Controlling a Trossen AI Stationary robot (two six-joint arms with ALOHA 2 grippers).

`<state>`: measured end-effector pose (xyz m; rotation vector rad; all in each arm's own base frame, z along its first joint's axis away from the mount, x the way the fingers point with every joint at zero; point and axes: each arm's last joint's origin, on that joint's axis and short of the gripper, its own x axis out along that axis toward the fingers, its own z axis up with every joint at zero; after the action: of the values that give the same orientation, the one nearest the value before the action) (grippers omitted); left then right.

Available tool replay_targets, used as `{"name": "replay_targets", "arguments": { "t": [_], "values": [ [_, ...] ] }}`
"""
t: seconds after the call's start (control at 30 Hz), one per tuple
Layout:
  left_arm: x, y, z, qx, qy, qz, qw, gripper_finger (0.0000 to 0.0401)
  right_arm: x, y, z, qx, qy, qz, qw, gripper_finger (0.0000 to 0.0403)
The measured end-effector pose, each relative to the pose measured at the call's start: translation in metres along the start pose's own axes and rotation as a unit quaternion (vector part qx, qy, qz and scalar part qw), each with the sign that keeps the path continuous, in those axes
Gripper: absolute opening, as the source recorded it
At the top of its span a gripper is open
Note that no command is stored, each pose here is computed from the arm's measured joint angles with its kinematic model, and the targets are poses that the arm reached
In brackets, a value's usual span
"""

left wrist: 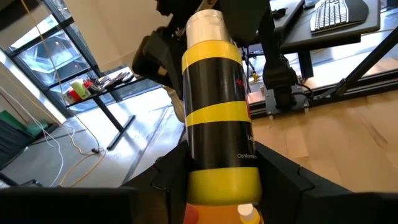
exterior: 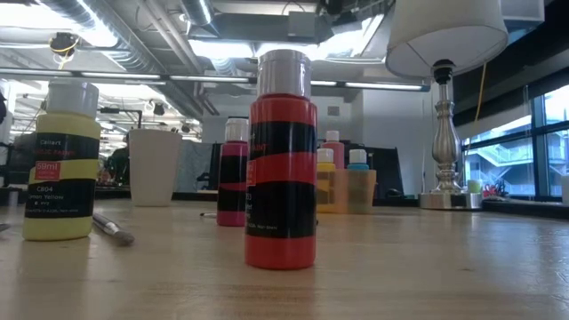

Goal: Pick & Place Paint Supplies
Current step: Put the top small light yellow paint bottle into the orange bin

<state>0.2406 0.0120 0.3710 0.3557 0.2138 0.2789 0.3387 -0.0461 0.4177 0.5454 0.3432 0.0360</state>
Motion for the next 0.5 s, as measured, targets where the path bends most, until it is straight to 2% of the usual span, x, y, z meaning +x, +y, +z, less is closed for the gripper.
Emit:
{"name": "replay_targets", "arguments": {
  "t": [0.5],
  "values": [
    [0.0001,0.0001,-0.0002,0.0,0.002,0.002,1.0,0.0144,0.0016,-0.0027,0.0035,-0.006,-0.012,0.007,1.0,0.0188]
  ]
}}
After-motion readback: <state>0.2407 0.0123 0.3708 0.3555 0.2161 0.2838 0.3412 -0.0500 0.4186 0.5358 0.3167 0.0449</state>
